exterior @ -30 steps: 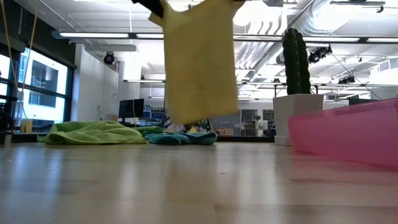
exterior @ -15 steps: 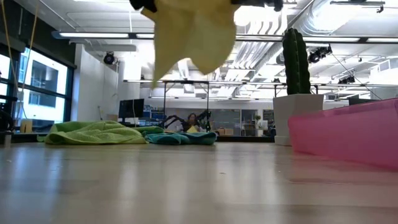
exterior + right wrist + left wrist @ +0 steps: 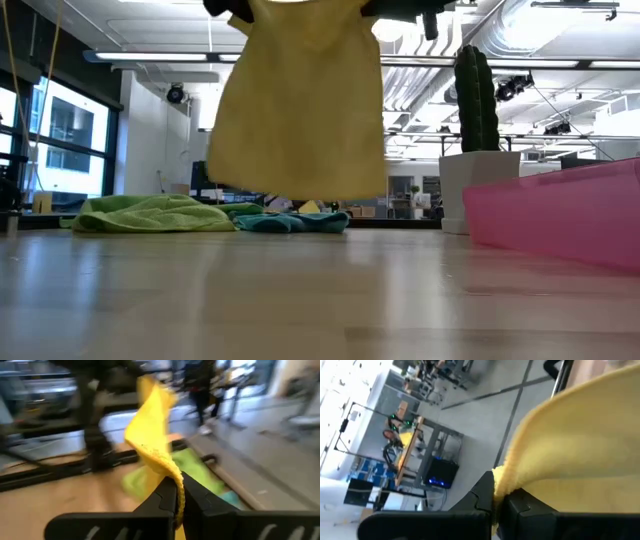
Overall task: Roll microfiber towels into tight, uniform cylinder then place into a basket
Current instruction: Fold the yellow microfiber towel
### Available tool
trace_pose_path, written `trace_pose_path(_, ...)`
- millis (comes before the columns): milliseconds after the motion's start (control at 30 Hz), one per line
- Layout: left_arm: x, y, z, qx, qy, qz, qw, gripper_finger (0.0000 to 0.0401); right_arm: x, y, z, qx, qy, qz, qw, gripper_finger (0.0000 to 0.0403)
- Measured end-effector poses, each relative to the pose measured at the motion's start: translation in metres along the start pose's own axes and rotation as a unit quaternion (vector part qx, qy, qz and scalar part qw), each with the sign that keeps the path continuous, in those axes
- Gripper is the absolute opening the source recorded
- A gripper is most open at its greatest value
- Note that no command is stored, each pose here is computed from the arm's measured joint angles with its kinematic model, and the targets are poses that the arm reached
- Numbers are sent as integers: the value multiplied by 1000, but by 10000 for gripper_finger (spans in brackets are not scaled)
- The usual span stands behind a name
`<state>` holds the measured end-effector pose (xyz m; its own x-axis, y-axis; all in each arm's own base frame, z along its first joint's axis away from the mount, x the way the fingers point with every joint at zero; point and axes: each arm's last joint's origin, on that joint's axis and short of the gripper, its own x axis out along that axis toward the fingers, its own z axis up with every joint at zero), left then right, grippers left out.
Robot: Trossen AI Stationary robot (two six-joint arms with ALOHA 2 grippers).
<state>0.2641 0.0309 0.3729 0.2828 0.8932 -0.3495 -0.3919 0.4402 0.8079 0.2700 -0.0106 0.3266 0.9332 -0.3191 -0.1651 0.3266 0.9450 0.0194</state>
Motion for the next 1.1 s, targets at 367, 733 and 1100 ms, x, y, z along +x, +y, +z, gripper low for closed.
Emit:
trace_pose_path(367, 24, 14, -9, -3, 50, 21, 999, 0, 5, -28, -3, -105, 28, -103, 989, 0)
trace_pose_path(733, 21, 4, -16, -120, 62, -90, 987, 0, 4, -25, -18, -89, 103, -22, 990, 0)
trace_pose_path(1100, -14, -122, -52, -156, 102, -297, 937, 0, 6, 39, -75, -40, 274, 46, 960, 0)
